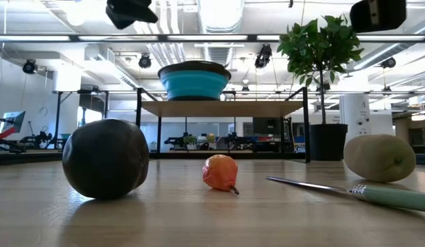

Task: Pick & Place Fruit
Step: Put the brown kiwi into the blue strainer bowl

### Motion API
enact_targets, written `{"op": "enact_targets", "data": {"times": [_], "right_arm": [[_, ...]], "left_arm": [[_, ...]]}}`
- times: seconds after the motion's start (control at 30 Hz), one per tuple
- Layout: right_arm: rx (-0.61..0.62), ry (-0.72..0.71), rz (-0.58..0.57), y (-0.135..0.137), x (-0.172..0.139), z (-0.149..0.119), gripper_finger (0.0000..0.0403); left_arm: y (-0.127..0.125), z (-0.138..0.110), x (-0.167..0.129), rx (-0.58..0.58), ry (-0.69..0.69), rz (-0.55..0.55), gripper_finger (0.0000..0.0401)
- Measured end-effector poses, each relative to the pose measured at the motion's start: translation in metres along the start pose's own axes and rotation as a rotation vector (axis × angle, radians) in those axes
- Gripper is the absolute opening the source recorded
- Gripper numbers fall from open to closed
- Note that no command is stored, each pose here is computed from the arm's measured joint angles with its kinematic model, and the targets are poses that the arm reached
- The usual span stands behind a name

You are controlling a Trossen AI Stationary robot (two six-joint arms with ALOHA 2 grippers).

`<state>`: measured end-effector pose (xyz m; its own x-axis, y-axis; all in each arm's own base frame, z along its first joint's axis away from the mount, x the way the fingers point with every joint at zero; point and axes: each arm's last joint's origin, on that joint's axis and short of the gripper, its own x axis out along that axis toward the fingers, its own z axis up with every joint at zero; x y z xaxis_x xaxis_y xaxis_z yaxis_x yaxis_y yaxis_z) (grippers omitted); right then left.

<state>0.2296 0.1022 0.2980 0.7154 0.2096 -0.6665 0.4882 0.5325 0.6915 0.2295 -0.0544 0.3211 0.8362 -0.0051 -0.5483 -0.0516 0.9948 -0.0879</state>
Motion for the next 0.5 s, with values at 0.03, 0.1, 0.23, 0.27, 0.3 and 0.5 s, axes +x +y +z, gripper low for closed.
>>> {"op": "enact_targets", "data": {"times": [0.03, 0.1, 0.23, 0.27, 0.3, 0.5], "right_arm": [[0.007, 0.005, 0.002, 0.001, 0.0, -0.002, 0.0009], [0.023, 0.013, 0.005, 0.002, -0.001, -0.005, 0.0008], [0.05, 0.012, 0.0, 0.003, 0.001, -0.011, 0.0008], [0.052, 0.019, -0.005, 0.004, 0.003, -0.013, 0.0008], [0.051, 0.024, -0.009, 0.006, 0.004, -0.015, 0.0008], [-0.022, 0.047, -0.041, 0.031, 0.017, -0.016, 0.0008]], "left_arm": [[-0.001, -0.003, 0.002, -0.01, 0.003, -0.002, 0.019], [-0.003, -0.008, 0.004, -0.029, 0.016, -0.005, 0.019], [-0.004, -0.019, 0.009, -0.053, 0.041, 0.005, 0.019], [-0.004, -0.021, 0.01, -0.059, 0.041, 0.004, 0.019], [-0.005, -0.022, 0.011, -0.066, 0.042, 0.003, 0.019], [-0.007, -0.025, 0.012, -0.085, 0.049, -0.001, 0.019]]}}
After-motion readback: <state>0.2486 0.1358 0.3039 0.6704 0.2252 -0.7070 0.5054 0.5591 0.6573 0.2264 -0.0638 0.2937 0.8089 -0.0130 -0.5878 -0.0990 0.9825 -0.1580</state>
